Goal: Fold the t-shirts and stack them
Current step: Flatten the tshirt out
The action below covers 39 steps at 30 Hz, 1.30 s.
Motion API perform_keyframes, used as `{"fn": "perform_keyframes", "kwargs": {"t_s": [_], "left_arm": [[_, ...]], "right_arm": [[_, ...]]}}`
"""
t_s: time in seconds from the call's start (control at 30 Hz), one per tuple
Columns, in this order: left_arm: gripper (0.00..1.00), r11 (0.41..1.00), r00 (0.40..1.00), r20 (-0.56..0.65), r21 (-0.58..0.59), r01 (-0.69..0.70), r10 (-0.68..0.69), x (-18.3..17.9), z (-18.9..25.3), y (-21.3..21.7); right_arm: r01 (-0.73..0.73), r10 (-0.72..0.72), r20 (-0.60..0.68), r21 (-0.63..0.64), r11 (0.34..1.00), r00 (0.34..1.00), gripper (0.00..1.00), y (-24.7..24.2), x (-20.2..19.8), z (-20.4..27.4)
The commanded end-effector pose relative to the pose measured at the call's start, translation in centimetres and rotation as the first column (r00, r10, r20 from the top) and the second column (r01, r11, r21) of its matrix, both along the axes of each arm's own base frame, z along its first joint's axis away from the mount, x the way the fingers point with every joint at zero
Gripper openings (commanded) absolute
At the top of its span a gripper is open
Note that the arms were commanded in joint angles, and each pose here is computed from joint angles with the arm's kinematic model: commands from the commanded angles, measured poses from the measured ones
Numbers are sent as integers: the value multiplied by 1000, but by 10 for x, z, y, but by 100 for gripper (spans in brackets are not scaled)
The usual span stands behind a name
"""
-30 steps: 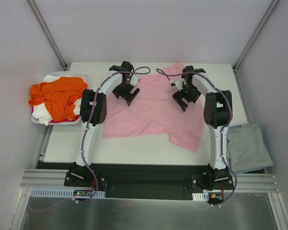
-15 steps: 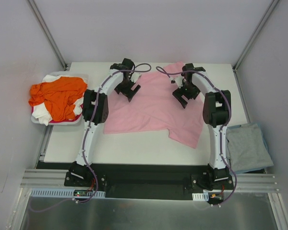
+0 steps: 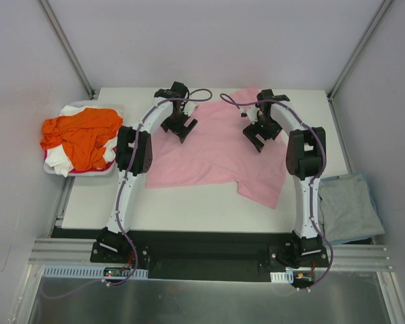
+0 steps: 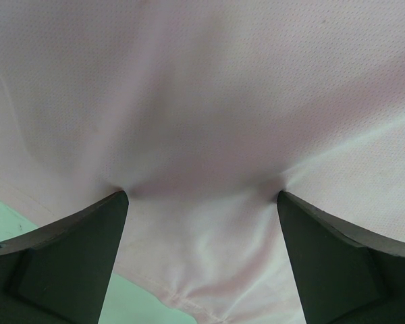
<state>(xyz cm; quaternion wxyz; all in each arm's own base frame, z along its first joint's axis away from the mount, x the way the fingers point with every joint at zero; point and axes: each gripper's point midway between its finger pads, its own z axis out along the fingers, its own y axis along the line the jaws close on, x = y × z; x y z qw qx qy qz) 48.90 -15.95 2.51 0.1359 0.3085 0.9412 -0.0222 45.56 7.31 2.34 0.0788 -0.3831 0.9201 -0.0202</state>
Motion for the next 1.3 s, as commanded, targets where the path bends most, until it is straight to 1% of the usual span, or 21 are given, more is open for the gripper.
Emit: {"fn": "perform_keyframes", "kwargs": {"t_s": [0.0,0.33,0.5,0.67,0.87,0.93,1.03,1.13,1.17,1.23,1.27], "left_arm": [[94,999,1000,23,36,-2,1,8,3,12],[95,997,997,75,81,3,-9,26,2,17],[96,998,995,96,62,-4,-2,36,4,17],[97,999,996,83,46,-25,21,33,4,21],[96,999,996,87,37,-27,24,28,14,21],[96,999,993,112,28,-33,30,31,25,21],[96,999,988,151,27,-26,22,34,41,17],[96,1000,977,213,12,-13,10,38,68,9],[96,1000,965,261,0,-14,14,44,84,7],[96,1000,950,311,-17,-6,11,48,103,0],[96,999,930,367,-35,-6,19,53,124,-3]], "right_arm": [[3,-3,8,-10,1000,1000,96,-6,-1,4],[7,-7,-11,1,1000,1000,97,-2,-11,6],[8,-8,-8,0,1000,1000,97,-1,-8,6],[12,-12,3,-1,1000,1000,97,-1,-5,10],[9,-10,18,9,1000,1000,97,1,-6,18],[11,-11,23,11,1000,1000,96,1,-8,20],[18,-20,72,20,1000,997,97,4,-5,31],[25,-30,149,37,999,988,97,8,2,55],[25,-33,184,44,999,982,96,11,7,63],[33,-48,254,63,997,966,97,15,11,87],[36,-57,306,73,997,950,96,18,18,97]]}}
